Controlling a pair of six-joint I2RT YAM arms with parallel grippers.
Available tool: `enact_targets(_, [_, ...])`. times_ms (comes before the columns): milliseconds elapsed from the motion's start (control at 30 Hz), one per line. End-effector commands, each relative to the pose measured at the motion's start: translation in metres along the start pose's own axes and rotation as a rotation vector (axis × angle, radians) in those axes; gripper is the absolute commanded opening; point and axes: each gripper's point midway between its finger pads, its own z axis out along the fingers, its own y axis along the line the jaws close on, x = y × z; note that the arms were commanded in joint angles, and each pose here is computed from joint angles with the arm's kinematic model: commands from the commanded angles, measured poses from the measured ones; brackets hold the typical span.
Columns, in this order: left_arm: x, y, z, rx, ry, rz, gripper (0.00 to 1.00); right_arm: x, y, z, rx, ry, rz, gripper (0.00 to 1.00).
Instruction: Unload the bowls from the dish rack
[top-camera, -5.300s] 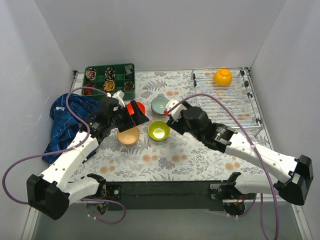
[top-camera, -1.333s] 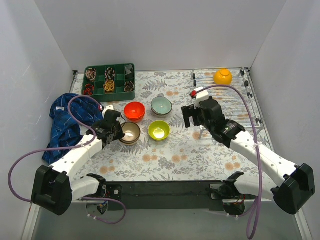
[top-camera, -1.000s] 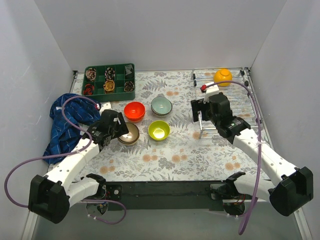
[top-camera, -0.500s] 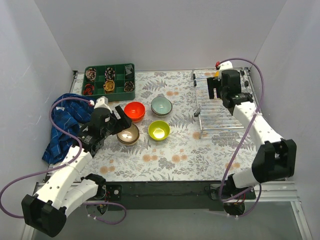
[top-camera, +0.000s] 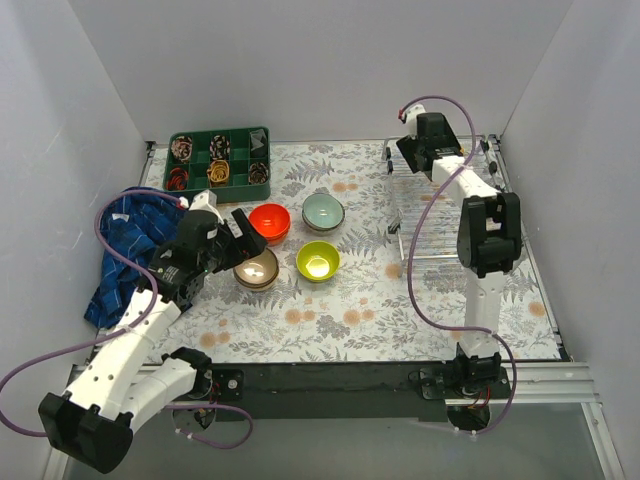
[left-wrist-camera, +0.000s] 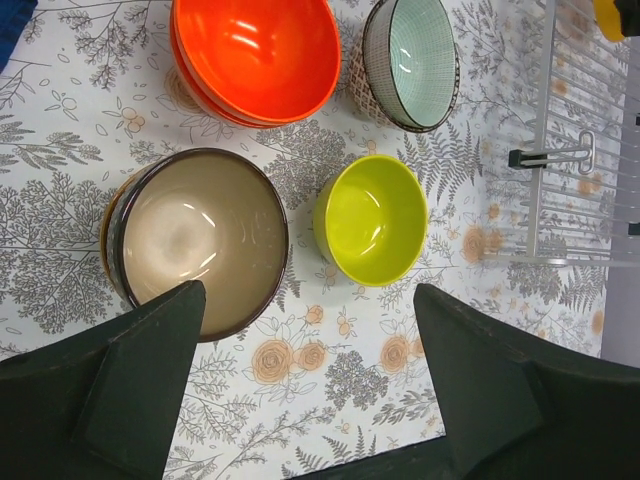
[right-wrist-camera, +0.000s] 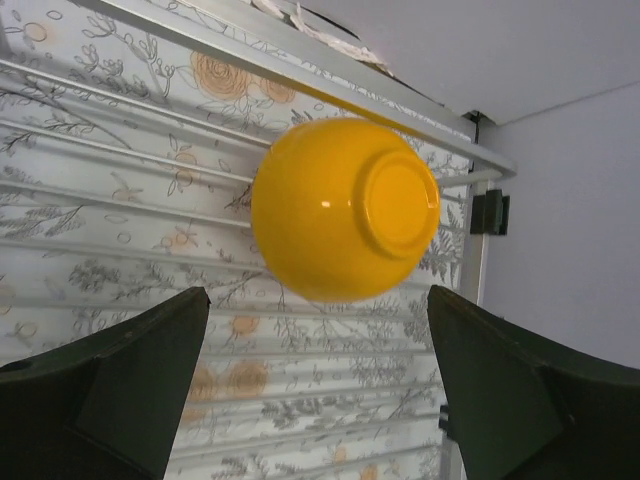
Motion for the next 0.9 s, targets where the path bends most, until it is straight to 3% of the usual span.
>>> enact_targets(0, [-0.004, 0.001, -0.012, -0.030, 0.012, -0.008, 0.87, -0.023, -0.017, 0.029, 0.074, -0.039, -0.125, 0.99])
enact_targets(233, [0.001, 0.004, -0.013, -0.054, 0.040, -0.016, 0.91, -0.014, -0.022, 0.059, 0.151, -0.003, -0.252, 0.98])
enact_targets(867, [0.006, 0.010, -0.010, -0.085, 0.068, -0.003, 0.93, 0.049, -0.014, 0.093, 0.230, 0.111, -0.387, 0.97])
